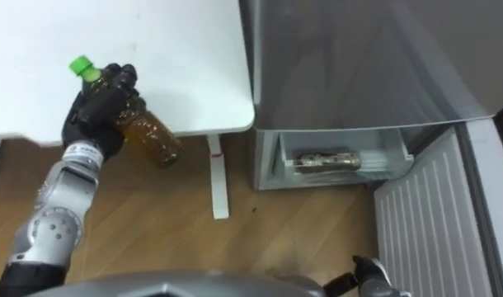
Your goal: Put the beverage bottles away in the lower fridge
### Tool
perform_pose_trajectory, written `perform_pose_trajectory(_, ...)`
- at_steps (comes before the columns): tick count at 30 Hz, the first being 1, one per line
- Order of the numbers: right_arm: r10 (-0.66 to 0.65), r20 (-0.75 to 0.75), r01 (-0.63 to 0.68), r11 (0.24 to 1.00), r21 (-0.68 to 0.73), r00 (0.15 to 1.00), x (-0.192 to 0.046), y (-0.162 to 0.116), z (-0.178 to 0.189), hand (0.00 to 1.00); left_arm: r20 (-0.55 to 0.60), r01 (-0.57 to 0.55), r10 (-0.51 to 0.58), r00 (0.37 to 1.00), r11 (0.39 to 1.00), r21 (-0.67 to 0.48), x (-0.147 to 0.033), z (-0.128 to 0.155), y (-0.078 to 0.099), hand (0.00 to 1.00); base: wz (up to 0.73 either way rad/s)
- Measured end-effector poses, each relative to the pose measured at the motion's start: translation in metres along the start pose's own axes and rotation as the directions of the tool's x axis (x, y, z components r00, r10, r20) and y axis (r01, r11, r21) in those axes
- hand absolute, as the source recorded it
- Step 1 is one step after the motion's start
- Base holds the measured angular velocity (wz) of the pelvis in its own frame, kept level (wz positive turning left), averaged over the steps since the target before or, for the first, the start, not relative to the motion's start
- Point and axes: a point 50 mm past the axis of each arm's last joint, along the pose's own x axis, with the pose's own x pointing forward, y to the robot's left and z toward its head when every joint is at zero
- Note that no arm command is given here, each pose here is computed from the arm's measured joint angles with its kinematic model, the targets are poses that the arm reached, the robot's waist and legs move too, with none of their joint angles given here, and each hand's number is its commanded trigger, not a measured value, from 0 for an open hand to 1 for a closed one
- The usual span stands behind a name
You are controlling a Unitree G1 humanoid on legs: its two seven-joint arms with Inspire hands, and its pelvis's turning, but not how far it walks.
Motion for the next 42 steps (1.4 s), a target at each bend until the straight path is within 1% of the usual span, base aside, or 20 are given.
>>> perform_pose_trajectory(2,0.012,0.038,-0.014,0.999,0.047,0.999,0.0,0.003,0.009,0.0,-0.022,0.01,-0.01,1.0,1.0,-0.012,-0.003,-0.006,0.002,1.0,0.13)
perform_pose_trajectory(5,0.066,0.075,-0.07,0.996,0.058,0.995,0.0,0.014,0.022,0.0,-0.034,0.036,-0.038,0.999,0.998,-0.047,-0.003,-0.01,0.0,1.0,0.07)
perform_pose_trajectory(10,0.182,0.135,-0.185,0.983,0.012,0.974,-0.002,0.03,0.037,0.0,-0.062,0.048,-0.052,0.997,0.996,-0.074,-0.003,-0.021,-0.001,1.0,0.09)
perform_pose_trajectory(15,0.255,0.175,-0.251,0.967,-0.05,0.951,-0.004,0.039,0.05,0.0,-0.088,0.059,-0.064,0.994,0.996,-0.064,-0.004,-0.027,-0.002,1.0,0.17)
perform_pose_trajectory(23,0.35,0.266,-0.332,0.937,-0.113,0.898,-0.011,0.047,0.076,0.0,-0.141,0.069,-0.061,0.988,0.996,0.052,-0.011,-0.038,0.002,1.0,0.05)
perform_pose_trajectory(26,0.386,0.334,-0.358,0.923,-0.143,0.86,-0.02,0.052,0.086,0.0,-0.155,0.076,-0.056,0.986,0.99,0.122,-0.014,-0.039,0.006,1.0,0.05)
perform_pose_trajectory(28,0.408,0.41,-0.374,0.913,-0.165,0.816,-0.03,0.055,0.099,0.0,-0.163,0.093,-0.059,0.985,0.974,0.207,-0.015,-0.04,0.007,1.0,0.02)
perform_pose_trajectory(29,0.416,0.424,-0.379,0.909,-0.172,0.805,-0.032,0.055,0.102,0.0,-0.164,0.096,-0.06,0.985,0.97,0.222,-0.015,-0.04,0.007,1.0,0.0)
perform_pose_trajectory(31,0.442,0.457,-0.397,0.897,-0.196,0.772,-0.038,0.056,0.112,0.0,-0.171,0.119,-0.07,0.983,0.949,0.292,-0.015,-0.04,0.007,1.0,0.0)
perform_pose_trajectory(34,0.481,0.472,-0.425,0.876,-0.227,0.739,-0.042,0.06,0.117,0.0,-0.179,0.14,-0.082,0.98,0.931,0.338,-0.015,-0.04,0.006,1.0,0.0)
perform_pose_trajectory(38,0.547,0.461,-0.464,0.837,-0.29,0.698,-0.048,0.069,0.119,0.0,-0.178,0.145,-0.084,0.98,0.921,0.361,-0.015,-0.039,0.006,1.0,-0.04)
perform_pose_trajectory(42,0.618,0.497,-0.499,0.786,-0.366,0.61,-0.061,0.075,0.132,0.0,-0.168,0.164,-0.098,0.981,0.881,0.443,-0.013,-0.037,0.003,1.0,-0.04)
